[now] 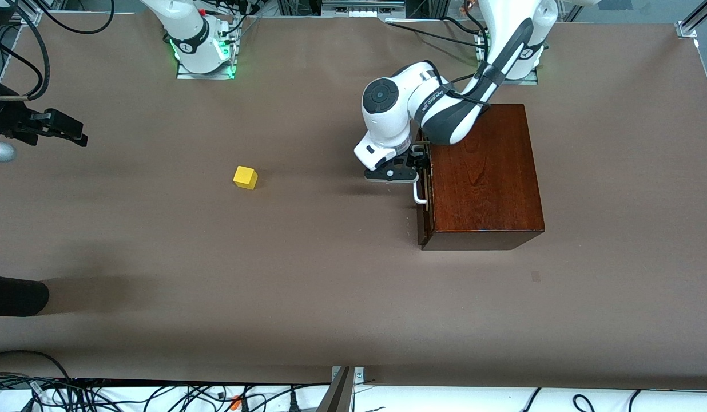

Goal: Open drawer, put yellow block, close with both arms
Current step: 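Pull the drawer open by its handle with the left gripper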

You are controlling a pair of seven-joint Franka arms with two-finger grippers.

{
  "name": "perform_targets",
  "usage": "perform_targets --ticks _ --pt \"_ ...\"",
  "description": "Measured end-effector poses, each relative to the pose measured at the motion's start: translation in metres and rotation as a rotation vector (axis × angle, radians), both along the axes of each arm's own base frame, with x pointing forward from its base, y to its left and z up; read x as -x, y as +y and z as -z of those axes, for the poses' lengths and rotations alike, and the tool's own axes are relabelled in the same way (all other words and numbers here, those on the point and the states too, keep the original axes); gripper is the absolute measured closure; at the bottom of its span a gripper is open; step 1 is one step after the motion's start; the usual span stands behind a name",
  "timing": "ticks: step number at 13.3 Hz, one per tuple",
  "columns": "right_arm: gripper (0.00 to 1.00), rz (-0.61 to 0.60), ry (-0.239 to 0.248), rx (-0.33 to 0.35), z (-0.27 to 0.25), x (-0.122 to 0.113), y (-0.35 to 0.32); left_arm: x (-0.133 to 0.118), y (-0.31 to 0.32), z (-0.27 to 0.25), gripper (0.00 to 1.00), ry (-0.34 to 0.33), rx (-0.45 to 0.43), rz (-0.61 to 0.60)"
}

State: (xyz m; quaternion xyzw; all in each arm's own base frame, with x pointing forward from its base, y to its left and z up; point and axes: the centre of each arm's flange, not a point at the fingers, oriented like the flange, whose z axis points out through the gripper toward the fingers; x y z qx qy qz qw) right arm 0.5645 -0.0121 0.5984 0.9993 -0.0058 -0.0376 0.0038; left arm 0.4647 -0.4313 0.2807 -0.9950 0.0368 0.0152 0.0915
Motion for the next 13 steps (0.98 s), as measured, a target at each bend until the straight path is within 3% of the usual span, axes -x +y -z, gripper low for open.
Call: perform_targets --ticks 13 --pt "0.0 -0.001 -0.003 0.003 -0.003 0.001 -0.001 -0.002 -0.052 -0.006 0.0 -0.037 0.062 -0.046"
